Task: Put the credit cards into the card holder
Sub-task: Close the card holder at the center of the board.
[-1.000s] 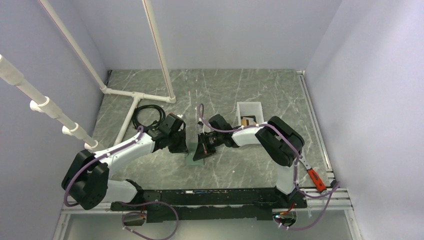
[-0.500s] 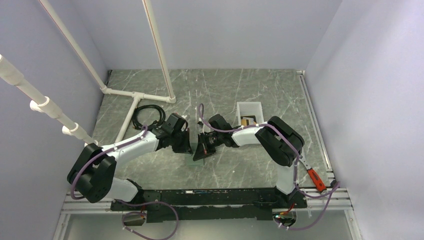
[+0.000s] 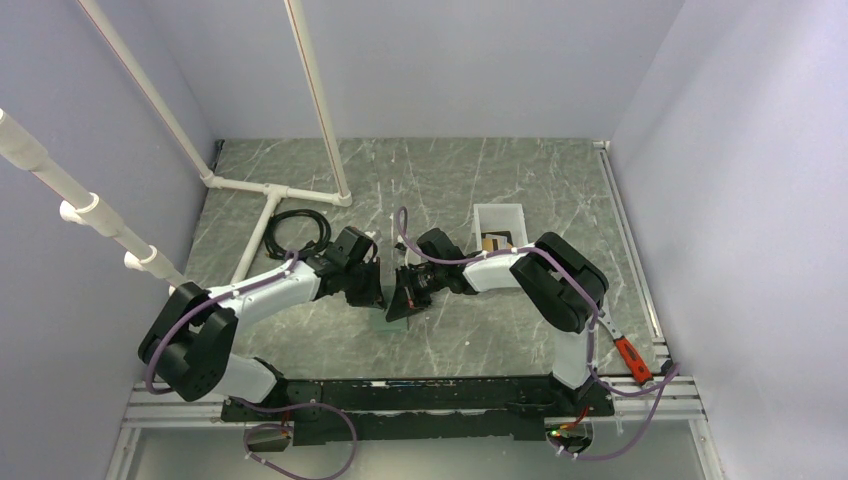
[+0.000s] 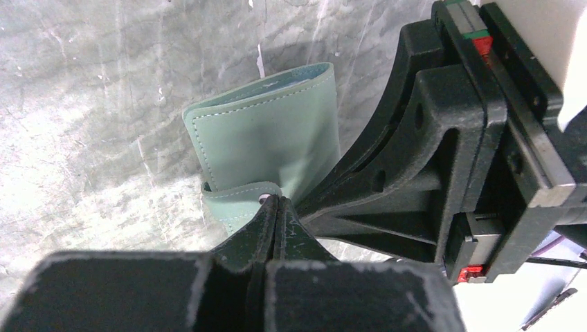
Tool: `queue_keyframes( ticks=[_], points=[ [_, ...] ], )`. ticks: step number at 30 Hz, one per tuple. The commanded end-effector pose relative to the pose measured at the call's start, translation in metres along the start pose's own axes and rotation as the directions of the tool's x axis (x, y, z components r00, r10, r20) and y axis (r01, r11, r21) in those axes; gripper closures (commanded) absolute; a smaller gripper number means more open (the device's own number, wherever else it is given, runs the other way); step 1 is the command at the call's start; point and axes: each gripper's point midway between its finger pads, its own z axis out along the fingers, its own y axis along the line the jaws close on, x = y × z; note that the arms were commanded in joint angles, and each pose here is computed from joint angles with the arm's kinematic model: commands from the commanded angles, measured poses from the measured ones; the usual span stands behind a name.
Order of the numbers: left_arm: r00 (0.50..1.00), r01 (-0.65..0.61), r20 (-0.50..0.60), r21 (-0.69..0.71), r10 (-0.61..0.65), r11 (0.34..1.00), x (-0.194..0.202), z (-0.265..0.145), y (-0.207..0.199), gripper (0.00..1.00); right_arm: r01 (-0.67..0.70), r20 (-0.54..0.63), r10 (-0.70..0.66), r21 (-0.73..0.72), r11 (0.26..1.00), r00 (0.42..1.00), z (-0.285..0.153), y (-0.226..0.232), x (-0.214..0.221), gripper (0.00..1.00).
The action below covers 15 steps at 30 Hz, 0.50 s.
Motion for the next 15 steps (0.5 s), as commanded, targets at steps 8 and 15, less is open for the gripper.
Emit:
queue_keyframes(
  ticks=[8,15],
  points=[
    [1.000,-0.009,-0.001,0.030,0.009,1.000,-0.003,0.010,-0.006,1.00,-0.004,0.023,0.001,0.132,0.991,1.000,0.009,-0.034,0.001,1.00],
    [1.000,0.011,-0.015,0.010,-0.010,1.000,0.002,0.014,0.000,1.00,-0.004,0.020,0.002,0.137,0.991,1.000,0.009,-0.035,0.002,1.00]
  ],
)
